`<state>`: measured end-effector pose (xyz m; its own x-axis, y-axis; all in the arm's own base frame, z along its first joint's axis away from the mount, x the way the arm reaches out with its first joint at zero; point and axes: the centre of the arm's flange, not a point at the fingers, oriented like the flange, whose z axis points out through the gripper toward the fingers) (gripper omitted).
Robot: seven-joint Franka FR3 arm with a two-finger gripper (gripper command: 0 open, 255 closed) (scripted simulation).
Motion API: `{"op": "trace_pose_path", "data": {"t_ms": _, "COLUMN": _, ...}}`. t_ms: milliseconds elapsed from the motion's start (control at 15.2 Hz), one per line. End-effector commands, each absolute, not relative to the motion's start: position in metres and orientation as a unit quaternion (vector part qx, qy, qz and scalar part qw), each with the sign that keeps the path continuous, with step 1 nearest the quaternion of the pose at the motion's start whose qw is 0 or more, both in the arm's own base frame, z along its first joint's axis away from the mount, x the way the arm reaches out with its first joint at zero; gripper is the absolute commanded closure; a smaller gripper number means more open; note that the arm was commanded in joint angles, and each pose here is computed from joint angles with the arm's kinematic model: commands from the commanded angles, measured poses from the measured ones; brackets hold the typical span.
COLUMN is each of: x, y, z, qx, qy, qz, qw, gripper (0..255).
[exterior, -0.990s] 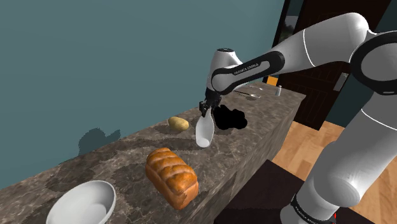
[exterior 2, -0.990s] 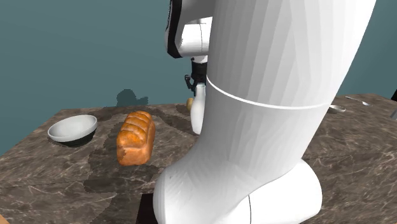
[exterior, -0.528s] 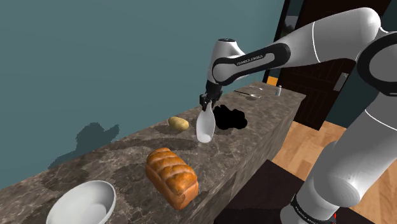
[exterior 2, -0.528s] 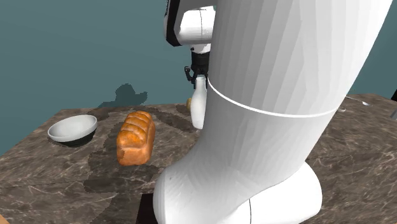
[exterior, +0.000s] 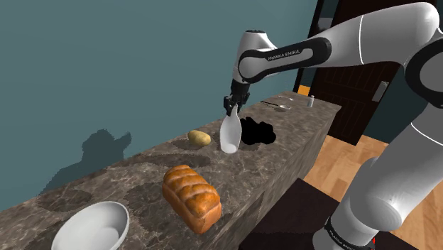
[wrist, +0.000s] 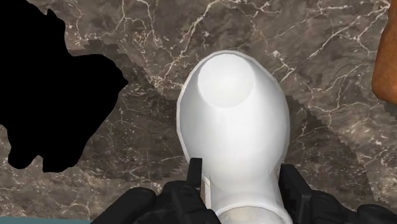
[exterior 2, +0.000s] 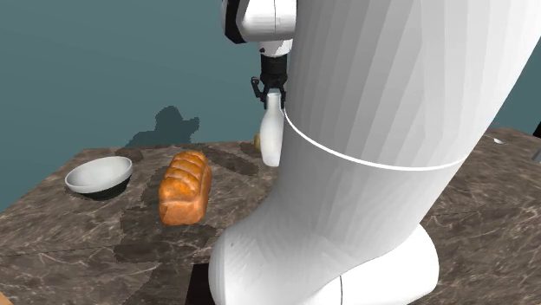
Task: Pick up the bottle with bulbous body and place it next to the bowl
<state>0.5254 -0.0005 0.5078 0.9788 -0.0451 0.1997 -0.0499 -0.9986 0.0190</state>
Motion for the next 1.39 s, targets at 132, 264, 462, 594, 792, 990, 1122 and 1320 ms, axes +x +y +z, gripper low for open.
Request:
{"op": "trace_pose_path", "data": {"t_ms": 132, "x": 0.526, "y": 0.001, "z": 0.529, "qx": 0.995, "qy": -0.024, "qz": 0.1, "qw": 0.012, "gripper": 255}}
{"op": "trace_pose_path", "data": {"t_ms": 264, "x": 0.526, "y": 0.001, "z": 0.54, "qx": 0.995, "qy": -0.024, "qz": 0.1, "qw": 0.012, "gripper": 255}}
{"op": "trace_pose_path", "data": {"t_ms": 462, "x": 0.526, "y": 0.001, "z": 0.556, "qx": 0.995, "qy": -0.024, "qz": 0.1, "qw": 0.012, "gripper": 255}}
{"op": "trace_pose_path", "data": {"t_ms": 594, "x": 0.526, "y": 0.001, "z": 0.566, "qx": 0.995, "qy": -0.024, "qz": 0.1, "qw": 0.012, "gripper": 255}}
{"op": "trace_pose_path", "data": {"t_ms": 792, "x": 0.526, "y": 0.001, "z": 0.582, "qx": 0.995, "qy": -0.024, "qz": 0.1, "qw": 0.012, "gripper": 255}}
{"op": "trace_pose_path", "data": {"t_ms": 990, "x": 0.526, "y": 0.001, "z": 0.598, "qx": 0.995, "qy": -0.024, "qz": 0.1, "qw": 0.012, "gripper": 255}}
{"op": "trace_pose_path", "data": {"t_ms": 1122, "x": 0.526, "y": 0.001, "z": 0.609, "qx": 0.995, "qy": -0.024, "qz": 0.1, "qw": 0.012, "gripper": 255}}
{"op": "trace_pose_path", "data": {"t_ms": 1320, "x": 0.526, "y": 0.001, "z": 0.624, "qx": 0.995, "qy": -0.024, "qz": 0.1, "qw": 0.012, "gripper": 255}}
